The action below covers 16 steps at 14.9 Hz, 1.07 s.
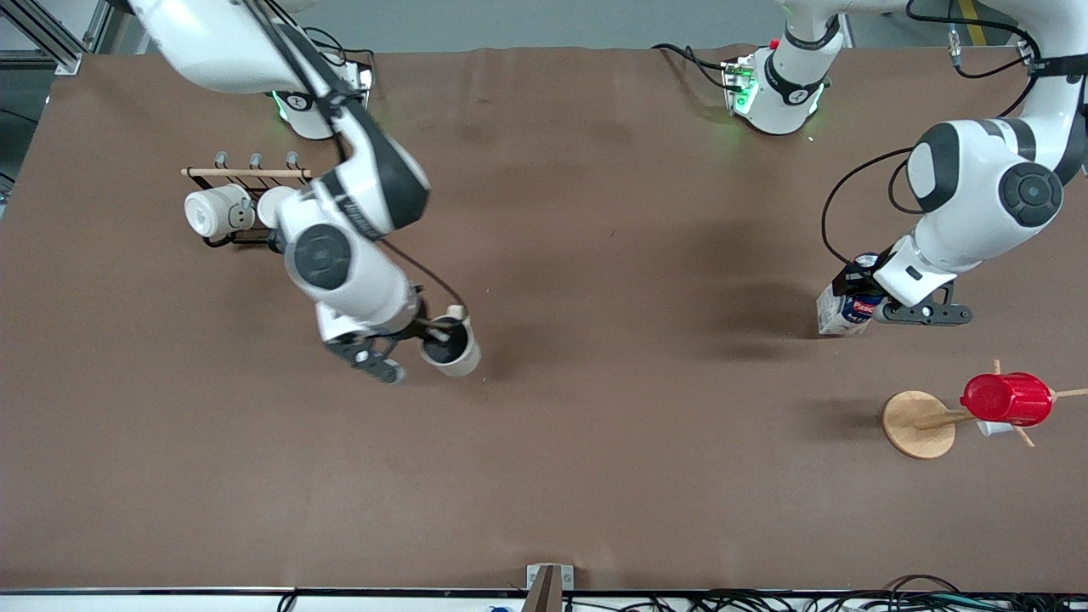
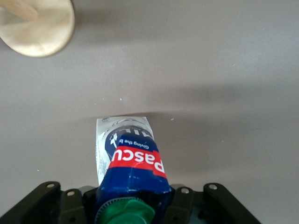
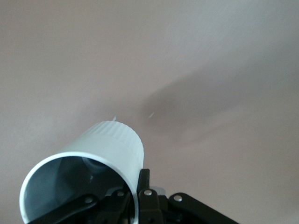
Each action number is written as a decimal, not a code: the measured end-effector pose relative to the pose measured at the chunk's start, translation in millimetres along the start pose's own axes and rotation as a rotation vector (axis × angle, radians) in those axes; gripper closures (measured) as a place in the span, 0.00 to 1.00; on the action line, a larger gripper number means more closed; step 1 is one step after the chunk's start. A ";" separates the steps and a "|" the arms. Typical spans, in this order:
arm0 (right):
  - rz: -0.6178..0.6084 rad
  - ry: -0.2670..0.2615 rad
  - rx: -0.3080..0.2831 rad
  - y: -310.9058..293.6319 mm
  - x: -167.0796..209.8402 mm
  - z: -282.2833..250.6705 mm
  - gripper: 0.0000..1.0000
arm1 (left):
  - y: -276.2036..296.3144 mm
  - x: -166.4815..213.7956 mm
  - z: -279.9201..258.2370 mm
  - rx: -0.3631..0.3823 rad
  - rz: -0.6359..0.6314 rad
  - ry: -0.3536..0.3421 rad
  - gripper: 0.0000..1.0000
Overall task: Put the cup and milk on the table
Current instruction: 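Lift the mug with the right gripper toward the table middle, then set the mug down, release it while the left gripper carries the carton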
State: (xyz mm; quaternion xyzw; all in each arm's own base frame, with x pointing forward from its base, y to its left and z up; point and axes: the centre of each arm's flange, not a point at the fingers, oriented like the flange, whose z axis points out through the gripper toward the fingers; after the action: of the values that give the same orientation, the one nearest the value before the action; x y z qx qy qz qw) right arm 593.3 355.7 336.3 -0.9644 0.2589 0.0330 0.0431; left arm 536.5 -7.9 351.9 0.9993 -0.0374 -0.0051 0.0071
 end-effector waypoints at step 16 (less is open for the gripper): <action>0.096 0.010 -0.010 -47.5 -86.7 105.2 0.82 | 243.0 35.2 -26.5 -0.176 0.065 -0.060 0.92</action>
State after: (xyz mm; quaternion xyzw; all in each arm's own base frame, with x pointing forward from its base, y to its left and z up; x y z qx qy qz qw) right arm 537.9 450.2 242.4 -0.9512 0.3048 0.0318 0.0353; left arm 553.7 -252.5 381.6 0.9924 -0.0694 -0.0383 0.0942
